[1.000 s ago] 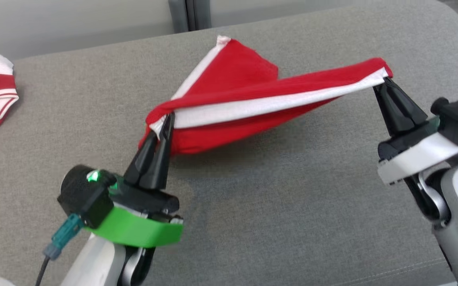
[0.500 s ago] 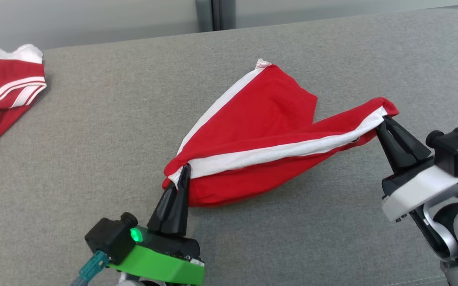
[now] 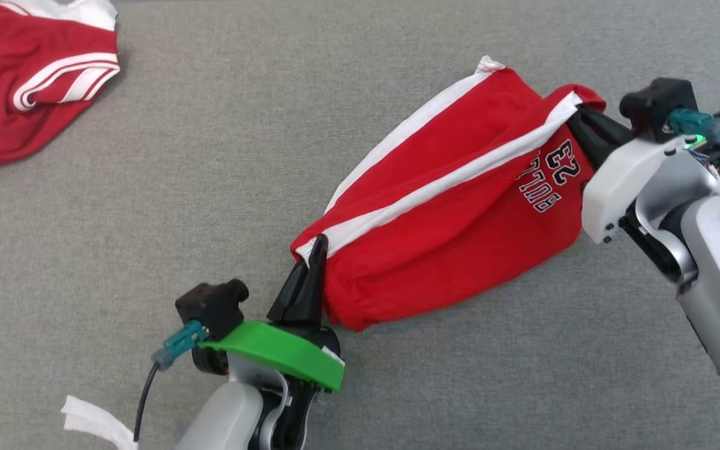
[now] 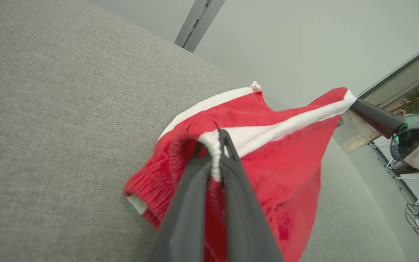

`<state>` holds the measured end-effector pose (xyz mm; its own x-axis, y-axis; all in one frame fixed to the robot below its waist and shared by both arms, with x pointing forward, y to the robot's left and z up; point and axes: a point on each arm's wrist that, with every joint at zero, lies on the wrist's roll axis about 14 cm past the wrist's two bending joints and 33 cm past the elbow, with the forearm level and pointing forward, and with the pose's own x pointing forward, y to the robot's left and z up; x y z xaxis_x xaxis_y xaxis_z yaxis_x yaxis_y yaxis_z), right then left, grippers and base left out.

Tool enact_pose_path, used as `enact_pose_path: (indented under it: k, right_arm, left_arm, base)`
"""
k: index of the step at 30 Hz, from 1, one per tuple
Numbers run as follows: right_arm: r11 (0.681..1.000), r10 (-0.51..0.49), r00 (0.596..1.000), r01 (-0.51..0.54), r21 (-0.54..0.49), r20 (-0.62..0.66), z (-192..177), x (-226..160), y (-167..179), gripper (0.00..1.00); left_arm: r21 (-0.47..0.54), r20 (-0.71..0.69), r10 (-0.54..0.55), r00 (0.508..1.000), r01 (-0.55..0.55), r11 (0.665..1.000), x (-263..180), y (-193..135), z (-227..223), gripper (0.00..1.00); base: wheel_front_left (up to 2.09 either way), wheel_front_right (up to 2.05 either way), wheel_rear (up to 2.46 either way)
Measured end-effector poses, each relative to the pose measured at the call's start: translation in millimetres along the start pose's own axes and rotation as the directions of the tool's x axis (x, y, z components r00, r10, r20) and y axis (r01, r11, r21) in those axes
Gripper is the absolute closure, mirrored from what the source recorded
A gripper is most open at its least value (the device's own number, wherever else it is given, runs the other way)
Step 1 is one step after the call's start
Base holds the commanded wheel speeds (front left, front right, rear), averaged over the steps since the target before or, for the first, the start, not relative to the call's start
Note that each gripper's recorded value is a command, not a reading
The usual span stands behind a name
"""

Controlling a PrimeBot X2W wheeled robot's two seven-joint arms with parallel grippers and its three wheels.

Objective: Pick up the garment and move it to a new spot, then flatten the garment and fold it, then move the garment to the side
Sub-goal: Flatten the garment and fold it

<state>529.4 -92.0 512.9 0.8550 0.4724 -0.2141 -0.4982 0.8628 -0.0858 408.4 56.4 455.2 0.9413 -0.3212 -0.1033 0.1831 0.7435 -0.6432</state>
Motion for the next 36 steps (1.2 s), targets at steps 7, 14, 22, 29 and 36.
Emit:
enact_pose_path:
  k: [7, 14, 22, 29, 36]
  right_arm:
    - [0.998, 0.058, 0.994, -0.059, -0.009, -0.098, -21.0, 53.9, 7.4, 1.0]
    - [0.996, 0.09, 0.983, -0.09, 0.003, -0.161, -42.8, 89.3, 14.2, 1.0]
    - [0.995, 0.099, 0.982, -0.102, -0.011, -0.161, -50.7, 108.1, 18.8, 0.0]
    - [0.997, 0.071, 0.991, -0.074, -0.027, -0.115, -40.9, 110.1, 9.4, 0.0]
    - [0.999, 0.038, 0.998, -0.039, -0.019, -0.058, -26.8, 104.2, -1.9, 0.0]
  left_arm:
    - [-0.071, -0.002, 0.062, 0.998, -0.062, 0.996, 17.8, 24.1, 2.2, 1.0]
    - [-0.104, -0.032, 0.103, 0.994, -0.105, 0.989, 26.2, 38.7, -6.9, 1.0]
    - [-0.13, -0.044, 0.132, 0.99, -0.136, 0.982, 32.6, 44.9, -7.8, 0.99]
    - [-0.132, -0.012, 0.142, 0.99, -0.142, 0.981, 35.6, 45.8, 3.4, 0.0]
    - [-0.074, -0.007, 0.161, 0.987, -0.161, 0.984, 25.8, 51.1, 2.4, 0.0]
  base:
    - [0.0, 0.0, 0.0]
    - [0.0, 0.0, 0.0]
    - [0.0, 0.0, 0.0]
    - [0.0, 0.0, 0.0]
    - [0.0, 0.0, 0.0]
